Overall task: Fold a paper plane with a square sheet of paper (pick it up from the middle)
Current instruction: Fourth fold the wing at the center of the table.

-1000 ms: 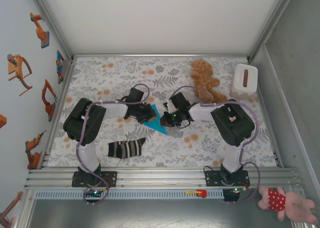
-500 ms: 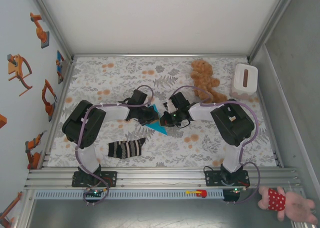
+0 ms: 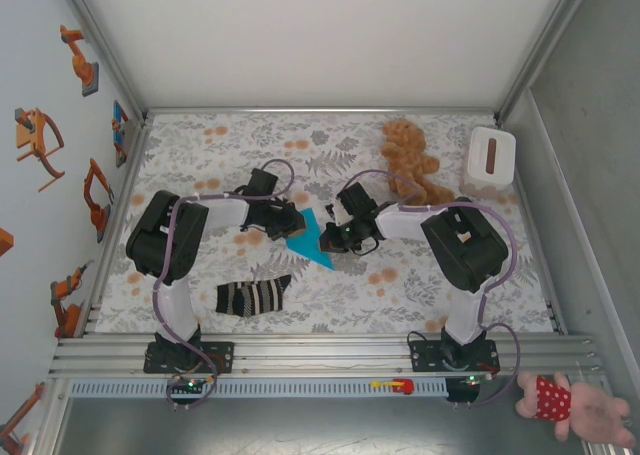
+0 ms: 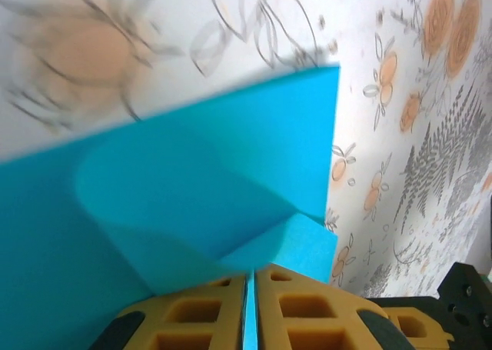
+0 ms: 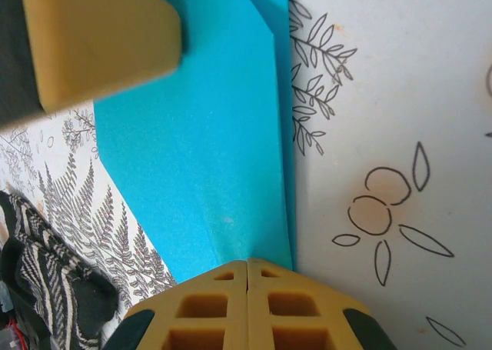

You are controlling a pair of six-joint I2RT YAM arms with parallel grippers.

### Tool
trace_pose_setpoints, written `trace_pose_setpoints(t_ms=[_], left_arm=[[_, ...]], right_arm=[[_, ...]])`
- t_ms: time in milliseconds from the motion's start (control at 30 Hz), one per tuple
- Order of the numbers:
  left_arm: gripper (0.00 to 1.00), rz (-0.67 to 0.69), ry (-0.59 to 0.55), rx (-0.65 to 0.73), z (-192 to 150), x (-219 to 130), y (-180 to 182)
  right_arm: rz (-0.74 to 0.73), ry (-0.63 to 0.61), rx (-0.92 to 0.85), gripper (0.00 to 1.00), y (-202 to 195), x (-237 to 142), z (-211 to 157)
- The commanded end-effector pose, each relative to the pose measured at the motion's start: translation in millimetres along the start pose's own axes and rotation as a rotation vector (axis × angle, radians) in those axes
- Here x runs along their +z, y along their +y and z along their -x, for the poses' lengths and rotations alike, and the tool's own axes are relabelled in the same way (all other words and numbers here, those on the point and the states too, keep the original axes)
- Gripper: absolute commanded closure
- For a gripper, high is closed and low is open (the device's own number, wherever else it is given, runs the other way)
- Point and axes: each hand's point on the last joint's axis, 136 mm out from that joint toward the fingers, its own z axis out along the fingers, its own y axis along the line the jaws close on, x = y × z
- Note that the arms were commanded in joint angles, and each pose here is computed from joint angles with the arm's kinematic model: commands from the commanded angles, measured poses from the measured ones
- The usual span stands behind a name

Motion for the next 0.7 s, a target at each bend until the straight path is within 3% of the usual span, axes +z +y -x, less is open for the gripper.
trace_pose_setpoints(t_ms=[0, 367, 533, 667], left_arm=[[0.87, 0.168, -0.05, -0.036, 24.9, -5.0, 57.5], [0.87, 0.263, -0.118, -0.093, 76.8, -34.8, 89.6], [0.87, 0.159, -0.182, -0.044, 82.9, -61.3, 45.0], [0.86, 0.048, -0.207, 0.004, 63.9, -70.1, 2.7]], right_arm=[[-0.33, 0.183, 0.134, 1.0, -88.0, 9.8, -65.3], [-0.325, 0.154, 0.134, 1.0, -84.0, 7.8, -58.3], [-0.287, 0.114, 0.139, 1.0, -73.2, 8.1, -46.0], [-0.252, 0.082, 0.151, 1.0, -64.0, 8.8, -36.0]])
